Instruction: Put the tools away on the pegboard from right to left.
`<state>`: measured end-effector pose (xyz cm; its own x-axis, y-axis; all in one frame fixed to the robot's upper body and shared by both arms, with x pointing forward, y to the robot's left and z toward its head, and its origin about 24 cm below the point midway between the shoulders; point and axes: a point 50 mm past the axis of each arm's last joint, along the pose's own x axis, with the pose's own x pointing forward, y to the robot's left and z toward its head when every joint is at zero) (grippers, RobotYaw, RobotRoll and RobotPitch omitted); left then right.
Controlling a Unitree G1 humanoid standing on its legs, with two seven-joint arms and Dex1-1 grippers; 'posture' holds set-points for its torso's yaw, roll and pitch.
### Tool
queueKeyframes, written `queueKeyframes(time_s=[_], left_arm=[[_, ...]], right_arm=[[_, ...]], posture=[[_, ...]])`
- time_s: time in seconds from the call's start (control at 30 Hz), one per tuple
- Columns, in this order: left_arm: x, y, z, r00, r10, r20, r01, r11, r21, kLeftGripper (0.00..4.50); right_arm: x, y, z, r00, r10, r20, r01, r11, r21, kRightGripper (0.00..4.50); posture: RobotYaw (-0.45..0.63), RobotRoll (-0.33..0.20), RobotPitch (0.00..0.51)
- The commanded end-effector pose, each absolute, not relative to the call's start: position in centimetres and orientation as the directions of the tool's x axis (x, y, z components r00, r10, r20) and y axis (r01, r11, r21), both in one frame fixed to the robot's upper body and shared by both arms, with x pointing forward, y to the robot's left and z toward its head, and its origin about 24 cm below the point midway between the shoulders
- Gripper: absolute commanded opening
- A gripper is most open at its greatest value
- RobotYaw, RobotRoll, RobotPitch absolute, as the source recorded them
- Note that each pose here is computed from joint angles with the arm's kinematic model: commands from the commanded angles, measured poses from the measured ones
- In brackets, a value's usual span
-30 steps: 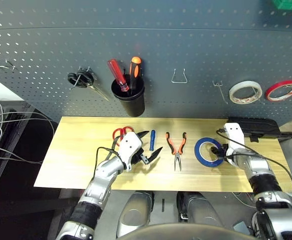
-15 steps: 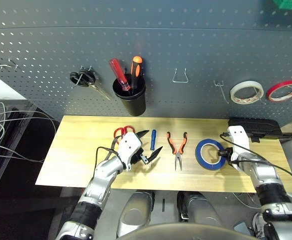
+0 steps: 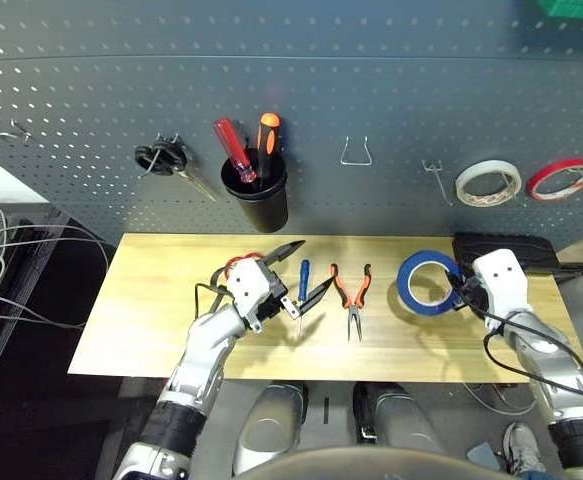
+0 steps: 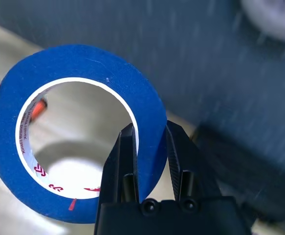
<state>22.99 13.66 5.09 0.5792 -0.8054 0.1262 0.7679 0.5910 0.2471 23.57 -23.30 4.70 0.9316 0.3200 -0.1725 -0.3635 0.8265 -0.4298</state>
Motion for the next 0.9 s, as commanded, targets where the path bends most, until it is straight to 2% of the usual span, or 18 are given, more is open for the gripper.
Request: queueKeyframes(time_s=[0.03,0.23,0.57,0.9], left_arm=[[22.3,13.3,5.5,0.52,-0.843,0.14,0.812,0.539,0.223,4.5],[22.5,12.8,6.5,0.495,-0.851,0.177,0.824,0.524,0.216,4.5],[23.2,12.2,8.2,0.465,-0.853,0.238,0.805,0.519,0.287,4.5],[23.2,12.2,8.2,0.469,-0.851,0.235,0.803,0.522,0.287,4.5]], right_arm=[[23.2,-22.4,6.1,0.922,0.381,-0.069,-0.367,0.799,-0.477,0.73],[23.3,-21.6,8.4,0.902,0.427,0.067,-0.338,0.793,-0.507,0.73],[22.8,-20.5,10.3,0.849,0.504,0.16,-0.329,0.74,-0.586,0.73],[20.7,-20.4,12.0,0.845,0.49,0.214,-0.276,0.742,-0.61,0.73]], posture=[[0.04,0.0,0.181],[0.03,0.0,0.179],[0.02,0.0,0.188],[0.0,0.0,0.197]])
